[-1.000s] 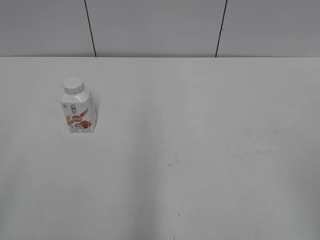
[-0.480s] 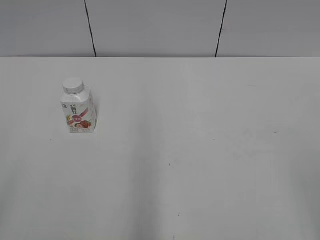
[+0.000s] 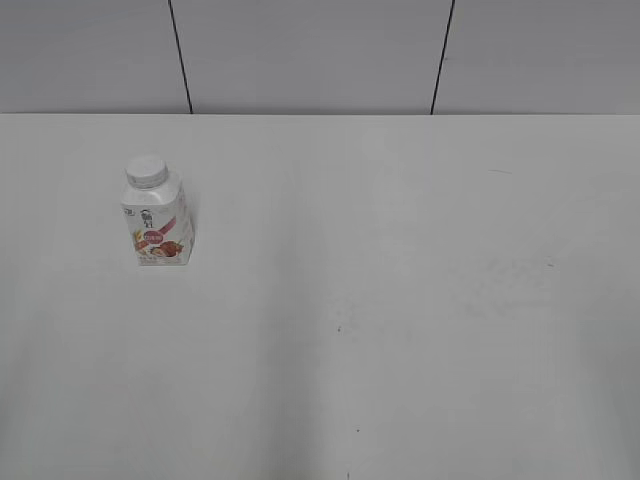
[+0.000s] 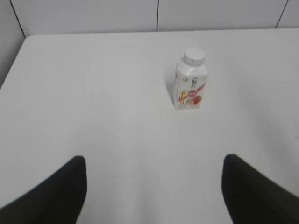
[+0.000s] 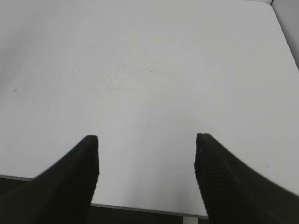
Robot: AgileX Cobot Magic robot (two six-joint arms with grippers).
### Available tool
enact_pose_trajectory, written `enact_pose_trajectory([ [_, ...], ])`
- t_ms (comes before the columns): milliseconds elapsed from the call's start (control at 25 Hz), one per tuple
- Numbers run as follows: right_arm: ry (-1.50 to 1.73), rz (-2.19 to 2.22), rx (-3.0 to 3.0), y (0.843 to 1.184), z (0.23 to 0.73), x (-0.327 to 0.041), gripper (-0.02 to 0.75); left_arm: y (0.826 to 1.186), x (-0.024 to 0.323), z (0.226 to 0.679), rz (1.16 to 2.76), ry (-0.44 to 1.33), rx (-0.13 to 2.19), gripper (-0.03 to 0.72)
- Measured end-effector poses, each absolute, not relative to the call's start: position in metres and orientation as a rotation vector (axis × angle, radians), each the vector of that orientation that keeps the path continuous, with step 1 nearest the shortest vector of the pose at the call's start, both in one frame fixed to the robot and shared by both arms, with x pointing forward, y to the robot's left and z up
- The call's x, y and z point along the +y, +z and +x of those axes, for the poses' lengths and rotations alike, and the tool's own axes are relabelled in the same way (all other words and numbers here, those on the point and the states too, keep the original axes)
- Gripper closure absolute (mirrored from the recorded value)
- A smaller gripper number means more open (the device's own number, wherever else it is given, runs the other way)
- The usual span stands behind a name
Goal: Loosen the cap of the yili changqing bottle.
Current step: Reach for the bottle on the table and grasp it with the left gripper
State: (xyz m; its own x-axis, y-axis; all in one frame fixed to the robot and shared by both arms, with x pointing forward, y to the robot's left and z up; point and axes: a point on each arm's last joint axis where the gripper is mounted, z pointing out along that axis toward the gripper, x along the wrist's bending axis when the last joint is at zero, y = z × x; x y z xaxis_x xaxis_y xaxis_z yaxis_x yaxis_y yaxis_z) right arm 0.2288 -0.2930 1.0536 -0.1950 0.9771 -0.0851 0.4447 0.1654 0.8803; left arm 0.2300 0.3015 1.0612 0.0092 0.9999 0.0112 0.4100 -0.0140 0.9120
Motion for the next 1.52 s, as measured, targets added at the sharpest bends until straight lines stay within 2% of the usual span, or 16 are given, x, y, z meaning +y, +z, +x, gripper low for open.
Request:
enact_pose_trajectory([
  [240, 0.969, 1.359, 1.747, 1.054, 0.229, -0.293, 0.224, 1.087, 0.3, 0.249, 1.452, 1.026, 1.43, 0.144],
  [640, 0.969, 1.359, 1.747, 1.054, 0.229, -0.293, 0.224, 1.104, 0.299, 0.328, 1.452, 1.02, 1.425, 0.144],
  [1040, 0.969, 1.359, 1.747, 1.054, 0.229, -0.293, 0.224, 1.082, 0.298, 0.418, 1.513, 1.039, 1.415, 0.144],
  [1520, 0.969, 1.359, 1.747, 1.054, 0.229, -0.293, 0.224, 1.034, 0.297, 0.478, 1.509, 0.955, 1.519, 0.144],
])
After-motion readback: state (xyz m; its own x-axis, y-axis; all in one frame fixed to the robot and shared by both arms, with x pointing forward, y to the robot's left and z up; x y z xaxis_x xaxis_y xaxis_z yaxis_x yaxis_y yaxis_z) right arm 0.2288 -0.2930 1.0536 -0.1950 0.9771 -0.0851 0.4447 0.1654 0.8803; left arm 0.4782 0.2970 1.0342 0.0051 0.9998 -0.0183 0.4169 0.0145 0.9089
